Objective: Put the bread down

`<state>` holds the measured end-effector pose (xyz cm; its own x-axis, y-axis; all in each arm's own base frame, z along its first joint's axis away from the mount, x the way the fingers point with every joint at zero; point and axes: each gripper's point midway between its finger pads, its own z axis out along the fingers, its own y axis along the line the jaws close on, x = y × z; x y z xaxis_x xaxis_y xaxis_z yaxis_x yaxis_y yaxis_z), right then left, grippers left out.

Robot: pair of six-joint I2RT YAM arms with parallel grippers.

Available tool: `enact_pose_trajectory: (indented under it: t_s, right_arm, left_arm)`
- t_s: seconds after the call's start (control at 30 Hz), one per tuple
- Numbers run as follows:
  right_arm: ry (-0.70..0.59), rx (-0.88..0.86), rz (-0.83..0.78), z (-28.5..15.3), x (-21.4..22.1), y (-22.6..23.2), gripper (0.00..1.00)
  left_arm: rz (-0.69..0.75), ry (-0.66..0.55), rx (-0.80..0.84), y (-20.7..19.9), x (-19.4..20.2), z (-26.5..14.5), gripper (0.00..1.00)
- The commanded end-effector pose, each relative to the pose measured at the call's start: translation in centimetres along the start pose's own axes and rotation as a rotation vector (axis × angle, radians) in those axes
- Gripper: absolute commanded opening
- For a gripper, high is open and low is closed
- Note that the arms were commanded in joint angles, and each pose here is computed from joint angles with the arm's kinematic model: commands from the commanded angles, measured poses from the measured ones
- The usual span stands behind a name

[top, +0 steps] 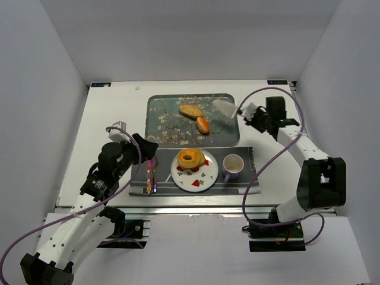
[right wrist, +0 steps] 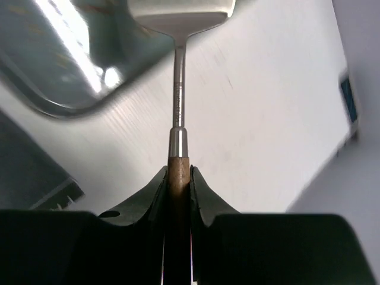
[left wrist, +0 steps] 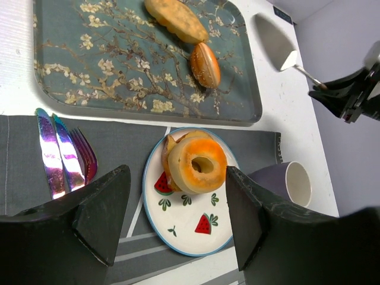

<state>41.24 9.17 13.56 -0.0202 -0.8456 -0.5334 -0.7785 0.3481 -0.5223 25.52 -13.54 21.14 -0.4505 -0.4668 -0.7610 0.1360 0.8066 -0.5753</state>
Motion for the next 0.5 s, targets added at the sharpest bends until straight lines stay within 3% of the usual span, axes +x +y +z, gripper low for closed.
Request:
enact_pose_trajectory:
  t_s: [0.0,0.1,0.2,0.47]
  right_arm:
    - [0.089,0.294,0.487,-3.3,5.1,-3.5,0.0]
    - [0.239,0.449,0.812,-4.9,11.7,-2.1,0.0]
    - [0.3,0.417,0.998,-5.1,15.1,0.5,0.0]
    - [0.368,0.409,1.143,-4.2,19.2,2.3,0.0]
  left_arm:
    - [-0.001,-0.046,0.033,-1.0,-1.5,-0.1,0.74]
    - [0.0,-0.039,0.042,-1.1,-1.3,0.1,0.75]
    - [0.004,-0.033,0.047,-1.2,-1.2,0.5,0.75]
    - [0.009,-0.025,0.071,-1.7,-1.1,0.5,0.75]
